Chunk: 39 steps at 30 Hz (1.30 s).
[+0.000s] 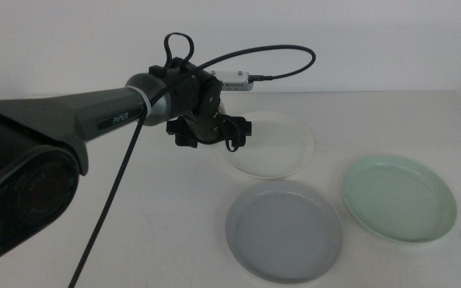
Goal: Stack the three bowls on top of each other.
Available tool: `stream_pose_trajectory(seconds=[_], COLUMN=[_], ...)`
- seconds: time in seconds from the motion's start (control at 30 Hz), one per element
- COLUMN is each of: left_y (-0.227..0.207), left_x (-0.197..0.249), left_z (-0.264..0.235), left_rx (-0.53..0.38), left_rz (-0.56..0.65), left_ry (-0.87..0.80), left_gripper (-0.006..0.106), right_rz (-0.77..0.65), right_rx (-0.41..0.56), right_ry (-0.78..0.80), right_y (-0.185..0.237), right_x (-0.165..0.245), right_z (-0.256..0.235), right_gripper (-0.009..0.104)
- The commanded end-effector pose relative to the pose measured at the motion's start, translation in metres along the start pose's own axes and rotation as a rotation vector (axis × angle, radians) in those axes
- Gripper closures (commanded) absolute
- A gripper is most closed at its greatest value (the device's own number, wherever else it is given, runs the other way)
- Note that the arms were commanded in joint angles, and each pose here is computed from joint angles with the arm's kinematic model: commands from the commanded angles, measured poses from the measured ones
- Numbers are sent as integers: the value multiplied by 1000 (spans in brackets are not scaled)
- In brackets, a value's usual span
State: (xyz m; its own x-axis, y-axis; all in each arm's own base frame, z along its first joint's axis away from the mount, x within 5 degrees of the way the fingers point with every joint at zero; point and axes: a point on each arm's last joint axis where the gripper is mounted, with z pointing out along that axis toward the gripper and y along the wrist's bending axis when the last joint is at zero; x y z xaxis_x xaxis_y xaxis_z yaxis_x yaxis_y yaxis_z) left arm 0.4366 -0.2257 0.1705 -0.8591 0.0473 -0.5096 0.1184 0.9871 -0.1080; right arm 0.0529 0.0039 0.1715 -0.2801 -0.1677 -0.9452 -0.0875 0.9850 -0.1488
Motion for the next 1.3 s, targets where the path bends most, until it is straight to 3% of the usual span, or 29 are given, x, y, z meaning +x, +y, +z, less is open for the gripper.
stream_pose_trajectory(seconds=[0.0, 0.1, 0.13, 0.4, 0.47, 0.63, 0.83, 1.03, 1.27], left_y=[-9, -10, -10, -9, -8, -8, -16, -25, -26], left_x=[-23, -20, -19, -19, -23, -42, -42, 0, 61], left_z=[-31, -25, -22, -19, -21, -58, -140, -186, -182], left_rx=[60, 66, 71, 79, 85, 119, 141, 193, 247], left_rz=[-8, -19, -28, -44, -56, -63, 12, 78, 68], left_ry=[-126, -115, -107, -114, -133, -228, -298, -317, -247], left_gripper=[2, 16, 28, 91, 100, 100, 100, 100, 100], right_rz=[-22, -22, -22, -22, -22, -22, -22, -22, -22], right_rx=[35, 35, 35, 35, 35, 35, 35, 35, 35], right_ry=[-98, -98, -98, -98, -98, -98, -98, -98, -98], right_y=[-3, -3, -3, -3, -3, -3, -3, -3, -3], right_x=[-9, -9, -9, -9, -9, -9, -9, -9, -9], right_z=[-3, -3, -3, -3, -3, -3, -3, -3, -3], right_gripper=[62, 62, 62, 62, 62, 62, 62, 62, 62])
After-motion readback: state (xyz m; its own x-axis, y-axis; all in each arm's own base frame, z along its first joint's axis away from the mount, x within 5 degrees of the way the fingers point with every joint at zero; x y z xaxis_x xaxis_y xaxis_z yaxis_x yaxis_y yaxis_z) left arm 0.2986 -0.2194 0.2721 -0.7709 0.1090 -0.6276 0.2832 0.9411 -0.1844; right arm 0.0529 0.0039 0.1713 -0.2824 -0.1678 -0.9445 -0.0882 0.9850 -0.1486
